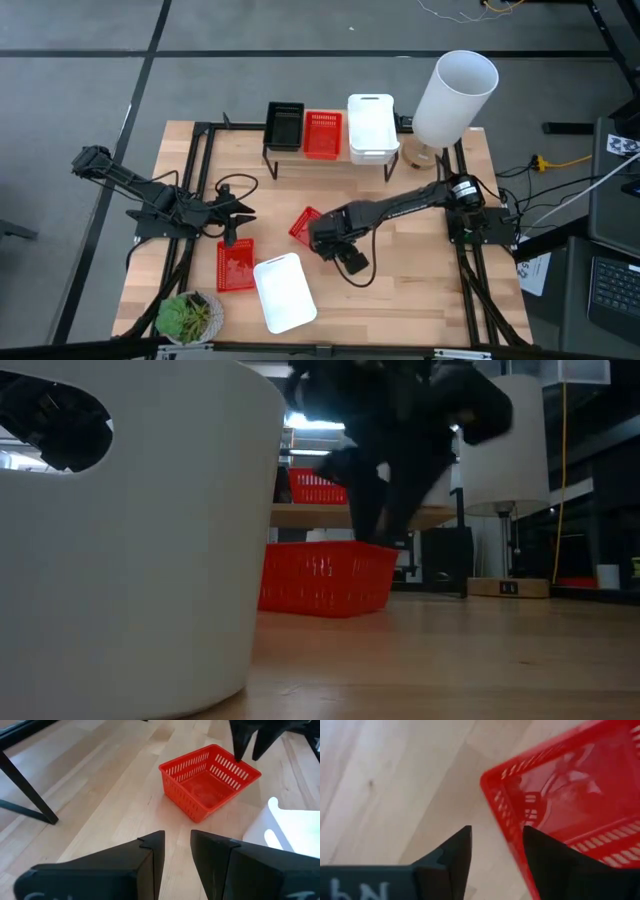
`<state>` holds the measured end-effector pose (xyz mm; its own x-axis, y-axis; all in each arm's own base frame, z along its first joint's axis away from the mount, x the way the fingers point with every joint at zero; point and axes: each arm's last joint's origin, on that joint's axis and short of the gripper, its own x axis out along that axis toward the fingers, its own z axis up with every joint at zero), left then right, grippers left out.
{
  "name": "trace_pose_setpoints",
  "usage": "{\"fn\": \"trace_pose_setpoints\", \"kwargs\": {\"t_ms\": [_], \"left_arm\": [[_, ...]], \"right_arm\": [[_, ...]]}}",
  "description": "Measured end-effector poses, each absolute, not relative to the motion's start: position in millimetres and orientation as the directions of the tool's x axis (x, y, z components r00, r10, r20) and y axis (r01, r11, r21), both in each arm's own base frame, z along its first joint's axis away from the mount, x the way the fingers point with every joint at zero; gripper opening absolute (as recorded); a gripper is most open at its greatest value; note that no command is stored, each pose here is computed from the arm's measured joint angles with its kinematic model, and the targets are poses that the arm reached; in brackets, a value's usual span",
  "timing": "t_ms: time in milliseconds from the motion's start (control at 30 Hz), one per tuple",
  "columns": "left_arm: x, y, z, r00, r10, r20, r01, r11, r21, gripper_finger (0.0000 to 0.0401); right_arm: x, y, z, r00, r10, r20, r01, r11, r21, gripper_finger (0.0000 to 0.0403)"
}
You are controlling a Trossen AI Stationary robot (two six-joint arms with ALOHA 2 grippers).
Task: Stack baskets on shelf by color
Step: Stack the right red bin on top of the red bin on the shelf
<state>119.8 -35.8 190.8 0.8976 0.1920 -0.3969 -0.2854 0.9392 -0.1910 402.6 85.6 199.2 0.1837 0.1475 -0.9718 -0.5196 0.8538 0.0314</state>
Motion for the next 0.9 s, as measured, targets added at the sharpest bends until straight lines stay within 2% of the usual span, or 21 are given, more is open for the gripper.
{"fn": "trace_pose_setpoints", "kwargs": {"t_ms": [167, 300, 400, 533, 600, 733, 900], "left_arm": [[119.8, -35.8, 190.7, 0.897, 0.192, -0.397, -0.285, 0.939, -0.19, 0.0086], [119.7, -35.7, 190.6, 0.897, 0.192, -0.399, -0.286, 0.94, -0.189, 0.0086], [119.7, -35.7, 190.6, 0.897, 0.193, -0.399, -0.286, 0.94, -0.189, 0.0086], [119.7, -35.7, 190.6, 0.897, 0.193, -0.399, -0.286, 0.94, -0.188, 0.0086], [119.7, -35.7, 190.6, 0.897, 0.193, -0.399, -0.286, 0.94, -0.188, 0.0086], [119.7, -35.7, 190.5, 0.896, 0.193, -0.399, -0.286, 0.94, -0.188, 0.0086], [119.7, -35.7, 190.5, 0.896, 0.193, -0.399, -0.286, 0.94, -0.188, 0.0086]], "right_arm": [[395.3, 82.3, 182.7, 0.153, 0.064, -0.986, -0.519, 0.855, -0.025, 0.0189], [392.4, 78.6, 171.7, 0.165, -0.039, -0.986, -0.479, 0.87, -0.115, 0.0169], [392.8, 79.8, 171.2, 0.183, -0.082, -0.98, -0.433, 0.888, -0.155, 0.0125], [392.0, 84.0, 171.4, 0.186, -0.084, -0.979, -0.371, 0.917, -0.149, 0.0025], [390.4, 88.1, 172.0, 0.183, -0.086, -0.979, -0.342, 0.928, -0.145, 0.0012], [388.1, 103.4, 188.4, 0.158, -0.085, -0.984, -0.318, 0.939, -0.132, 0.0006], [388.0, 125.6, 237.0, 0.176, -0.091, -0.98, -0.319, 0.937, -0.144, 0.0004]]}}
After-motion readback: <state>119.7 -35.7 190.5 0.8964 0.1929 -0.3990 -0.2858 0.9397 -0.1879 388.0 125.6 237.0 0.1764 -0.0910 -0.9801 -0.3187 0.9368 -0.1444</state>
